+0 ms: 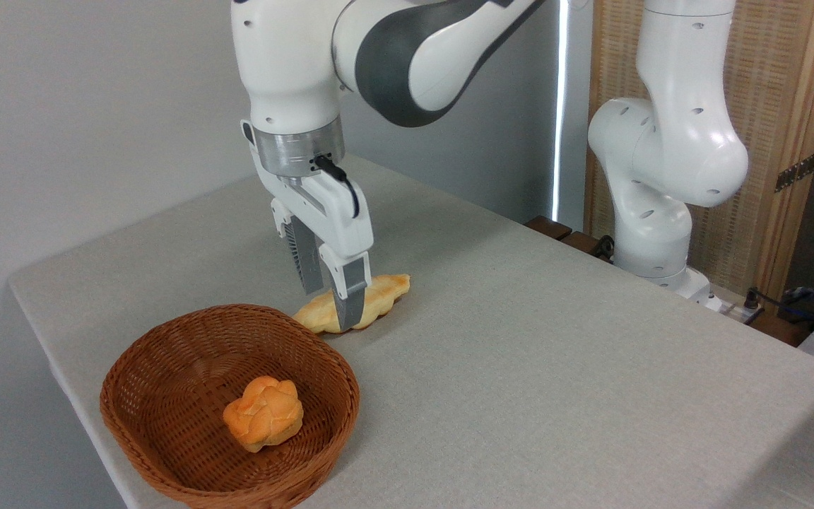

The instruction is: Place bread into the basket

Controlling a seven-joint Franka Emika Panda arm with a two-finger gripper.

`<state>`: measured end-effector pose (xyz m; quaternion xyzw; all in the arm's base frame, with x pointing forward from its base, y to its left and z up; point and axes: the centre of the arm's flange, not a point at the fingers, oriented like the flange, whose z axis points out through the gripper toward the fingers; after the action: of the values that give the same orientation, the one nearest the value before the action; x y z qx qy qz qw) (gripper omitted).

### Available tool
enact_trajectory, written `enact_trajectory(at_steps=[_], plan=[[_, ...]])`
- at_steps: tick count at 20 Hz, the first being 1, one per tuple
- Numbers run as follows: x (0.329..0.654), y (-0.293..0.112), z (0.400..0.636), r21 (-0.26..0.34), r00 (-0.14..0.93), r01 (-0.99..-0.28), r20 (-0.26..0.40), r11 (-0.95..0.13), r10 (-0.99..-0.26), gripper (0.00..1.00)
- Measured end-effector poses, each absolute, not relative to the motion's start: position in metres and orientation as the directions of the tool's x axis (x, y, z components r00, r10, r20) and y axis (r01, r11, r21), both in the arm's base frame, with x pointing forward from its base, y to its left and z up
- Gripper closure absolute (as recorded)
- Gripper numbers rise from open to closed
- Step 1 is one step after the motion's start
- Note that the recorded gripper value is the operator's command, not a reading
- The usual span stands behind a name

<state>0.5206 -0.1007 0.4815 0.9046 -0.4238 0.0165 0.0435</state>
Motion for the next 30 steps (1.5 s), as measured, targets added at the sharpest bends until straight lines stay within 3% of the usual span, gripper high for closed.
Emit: enact_trajectory(at_steps=[7,19,24,25,28,30], plan=[[0.492,-0.153,0.456,0.101,0.557,-0.827,0.024,-0.553,-0.83,0.0],[0.481,-0.174,0.418,0.147,0.518,-0.843,-0.036,-0.518,-0.854,0.0],[0.485,-0.174,0.407,0.136,0.51,-0.848,-0.054,-0.513,-0.858,0.0],[0.486,-0.175,0.405,0.132,0.506,-0.851,-0.059,-0.509,-0.861,0.02],[0.485,-0.18,0.401,0.129,0.494,-0.858,-0.066,-0.498,-0.867,0.32],[0.485,-0.181,0.401,0.126,0.49,-0.86,-0.068,-0.495,-0.869,0.42]])
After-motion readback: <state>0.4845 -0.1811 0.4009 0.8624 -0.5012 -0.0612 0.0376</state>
